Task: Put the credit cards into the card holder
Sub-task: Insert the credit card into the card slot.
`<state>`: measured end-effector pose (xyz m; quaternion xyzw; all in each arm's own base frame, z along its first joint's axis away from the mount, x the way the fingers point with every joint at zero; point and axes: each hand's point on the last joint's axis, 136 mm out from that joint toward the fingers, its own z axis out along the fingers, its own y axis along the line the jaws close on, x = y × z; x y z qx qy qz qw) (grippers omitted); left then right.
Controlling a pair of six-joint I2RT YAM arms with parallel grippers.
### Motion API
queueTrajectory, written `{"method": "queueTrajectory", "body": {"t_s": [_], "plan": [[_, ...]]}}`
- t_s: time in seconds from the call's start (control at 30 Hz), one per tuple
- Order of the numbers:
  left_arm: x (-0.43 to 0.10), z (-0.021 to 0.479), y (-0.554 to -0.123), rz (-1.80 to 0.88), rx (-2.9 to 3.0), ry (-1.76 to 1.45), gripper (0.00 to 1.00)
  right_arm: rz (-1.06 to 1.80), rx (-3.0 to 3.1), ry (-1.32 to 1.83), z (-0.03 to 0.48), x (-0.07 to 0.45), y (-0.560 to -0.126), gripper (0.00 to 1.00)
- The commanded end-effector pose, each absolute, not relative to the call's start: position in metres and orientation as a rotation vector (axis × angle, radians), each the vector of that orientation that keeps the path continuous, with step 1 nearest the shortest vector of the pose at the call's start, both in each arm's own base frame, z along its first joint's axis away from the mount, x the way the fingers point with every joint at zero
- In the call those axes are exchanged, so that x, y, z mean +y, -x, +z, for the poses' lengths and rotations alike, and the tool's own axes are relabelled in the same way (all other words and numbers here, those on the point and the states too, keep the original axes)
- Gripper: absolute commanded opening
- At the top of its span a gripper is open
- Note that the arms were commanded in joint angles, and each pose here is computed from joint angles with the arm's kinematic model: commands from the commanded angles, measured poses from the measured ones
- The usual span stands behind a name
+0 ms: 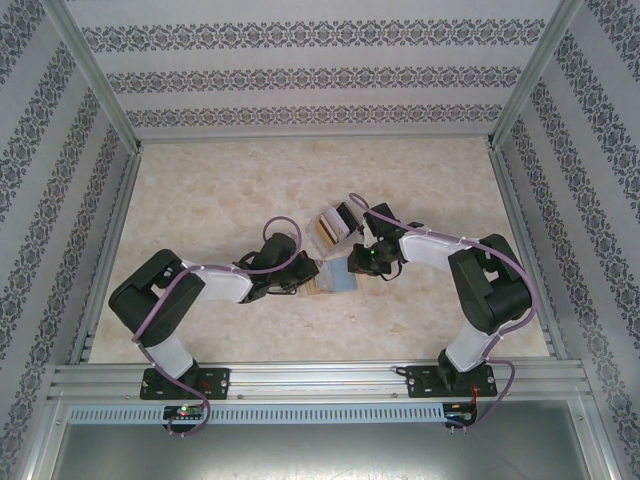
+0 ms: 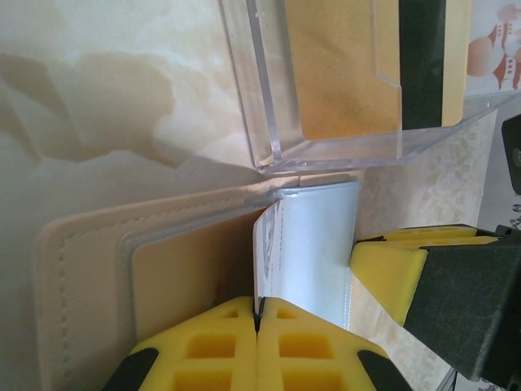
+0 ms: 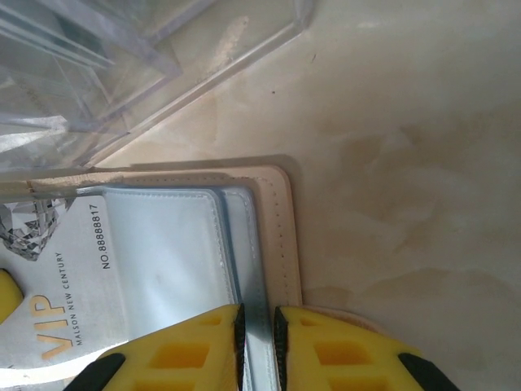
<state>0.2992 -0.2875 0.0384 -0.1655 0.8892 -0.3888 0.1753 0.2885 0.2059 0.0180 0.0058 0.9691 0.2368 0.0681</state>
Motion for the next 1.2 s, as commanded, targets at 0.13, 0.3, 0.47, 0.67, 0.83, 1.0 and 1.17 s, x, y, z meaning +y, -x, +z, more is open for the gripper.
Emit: {"method": "queueTrajectory", "body": {"t_s": [0.13,0.3,0.47,0.67,0.83,1.0,1.17], "plan": [[-0.303,0.030,-0.297,-1.145,2.541,0.405,0.00,0.641,2.996,-0.048,-0.014,0.195,-0.275,0.20],[-0.305,0.026,-0.294,-1.155,2.566,0.402,0.00,0.637,3.000,-0.059,-0.016,0.194,-0.275,0.20],[-0.292,0.021,-0.279,-1.089,2.629,0.384,0.00,0.624,3.000,-0.071,-0.017,0.191,-0.276,0.20],[-0.291,0.016,-0.274,-1.069,2.670,0.356,0.00,0.629,3.002,-0.075,-0.018,0.191,-0.276,0.20],[-0.284,0.008,-0.275,-0.981,2.708,0.401,0.00,0.634,3.002,-0.076,-0.019,0.192,-0.277,0.20],[-0.281,0.014,-0.278,-0.963,2.673,0.380,0.00,0.640,3.001,-0.076,-0.018,0.193,-0.278,0.20],[-0.305,0.014,-0.284,-1.078,2.675,0.326,0.00,0.654,3.002,-0.081,-0.018,0.195,-0.279,0.20]]}}
